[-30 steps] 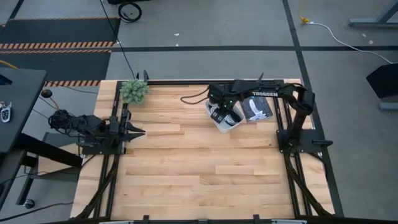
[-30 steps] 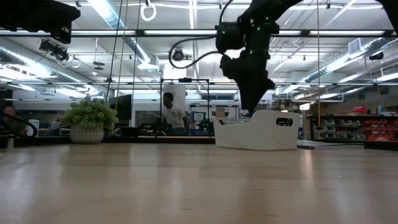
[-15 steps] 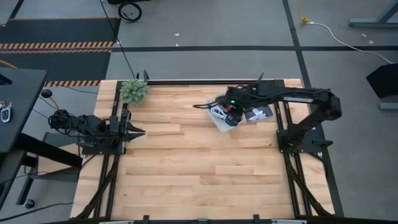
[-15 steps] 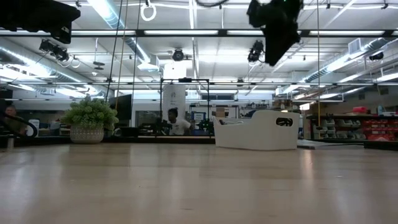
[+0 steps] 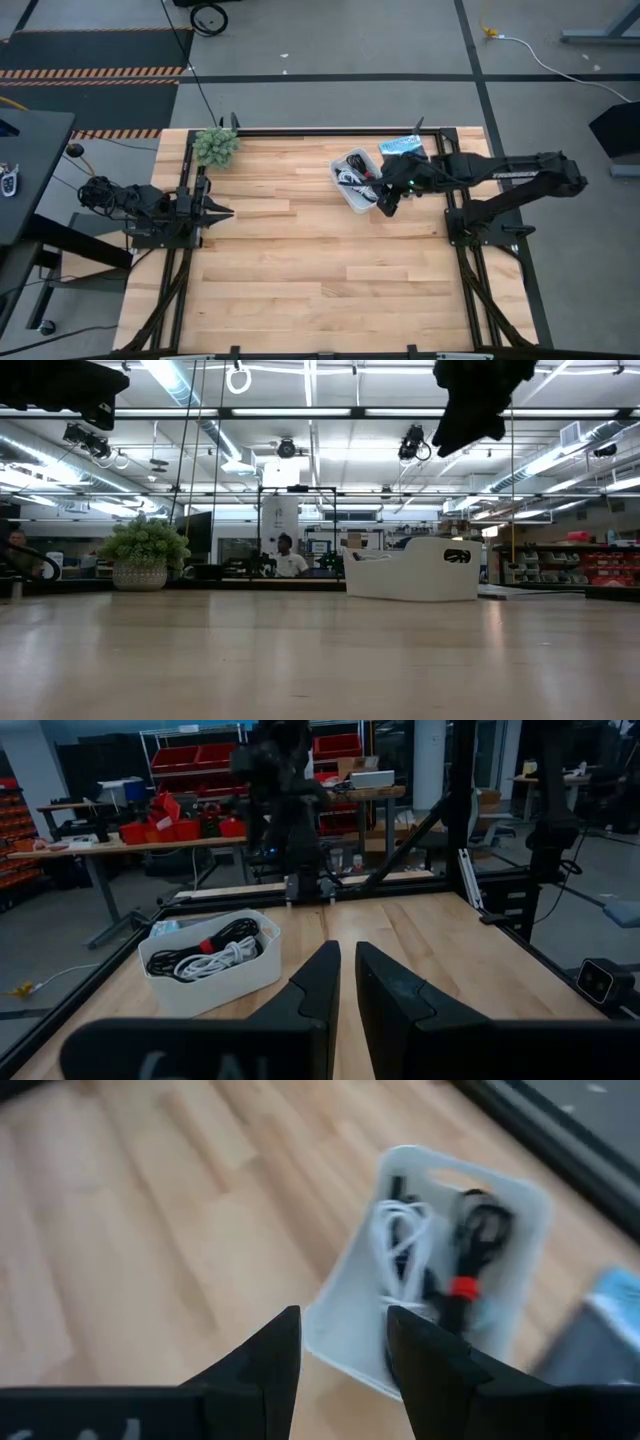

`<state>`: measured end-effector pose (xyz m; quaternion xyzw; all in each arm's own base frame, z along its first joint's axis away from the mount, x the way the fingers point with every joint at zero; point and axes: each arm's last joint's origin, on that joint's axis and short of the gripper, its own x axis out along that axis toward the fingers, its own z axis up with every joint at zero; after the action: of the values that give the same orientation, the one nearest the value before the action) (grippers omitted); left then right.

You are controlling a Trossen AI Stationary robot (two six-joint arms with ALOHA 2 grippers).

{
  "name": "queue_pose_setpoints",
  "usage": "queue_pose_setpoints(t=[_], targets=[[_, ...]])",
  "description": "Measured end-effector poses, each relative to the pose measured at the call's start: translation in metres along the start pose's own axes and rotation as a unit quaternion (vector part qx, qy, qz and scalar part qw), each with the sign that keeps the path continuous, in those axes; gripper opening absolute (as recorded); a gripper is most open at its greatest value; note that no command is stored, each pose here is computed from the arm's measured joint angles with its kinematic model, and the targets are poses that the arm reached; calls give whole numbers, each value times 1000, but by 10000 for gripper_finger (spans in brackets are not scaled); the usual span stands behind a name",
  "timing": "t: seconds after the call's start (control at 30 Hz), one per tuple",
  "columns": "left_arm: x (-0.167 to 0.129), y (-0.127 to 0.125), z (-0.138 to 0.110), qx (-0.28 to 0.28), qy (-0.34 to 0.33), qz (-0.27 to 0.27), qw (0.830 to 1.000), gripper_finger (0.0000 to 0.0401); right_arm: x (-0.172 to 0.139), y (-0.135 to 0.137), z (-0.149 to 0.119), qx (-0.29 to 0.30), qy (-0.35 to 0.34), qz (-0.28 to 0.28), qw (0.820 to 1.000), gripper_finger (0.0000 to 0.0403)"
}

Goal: Pick and place USB-C Cables
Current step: Return to Home Position

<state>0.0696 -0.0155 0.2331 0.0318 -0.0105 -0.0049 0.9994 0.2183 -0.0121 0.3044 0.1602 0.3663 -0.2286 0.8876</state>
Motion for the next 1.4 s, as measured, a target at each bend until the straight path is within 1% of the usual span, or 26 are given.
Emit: queue_pose_setpoints(t=[0.2, 0.47, 0.73, 0.9, 1.07, 1.27, 1.4], targets=[[0, 0, 0, 0, 0, 0, 1000, 43, 4, -6, -29, 15, -41, 40, 998, 157], [0, 0, 0, 0, 0, 0, 1000, 43, 8, -15, -62, 36, -100, 88, 990, 156], [0, 0, 0, 0, 0, 0, 1000, 43, 27, -17, -100, 47, -171, 160, 971, 155], [0, 0, 0, 0, 0, 0, 1000, 43, 37, -20, -121, 60, -190, 190, 961, 155], [0, 0, 0, 0, 0, 0, 1000, 43, 39, -22, -133, 59, -187, 203, 959, 155], [0, 0, 0, 0, 0, 0, 1000, 43, 28, -21, -135, 24, -208, 234, 949, 155], [0, 0, 0, 0, 0, 0, 1000, 43, 22, -25, -135, 10, -220, 232, 947, 155]])
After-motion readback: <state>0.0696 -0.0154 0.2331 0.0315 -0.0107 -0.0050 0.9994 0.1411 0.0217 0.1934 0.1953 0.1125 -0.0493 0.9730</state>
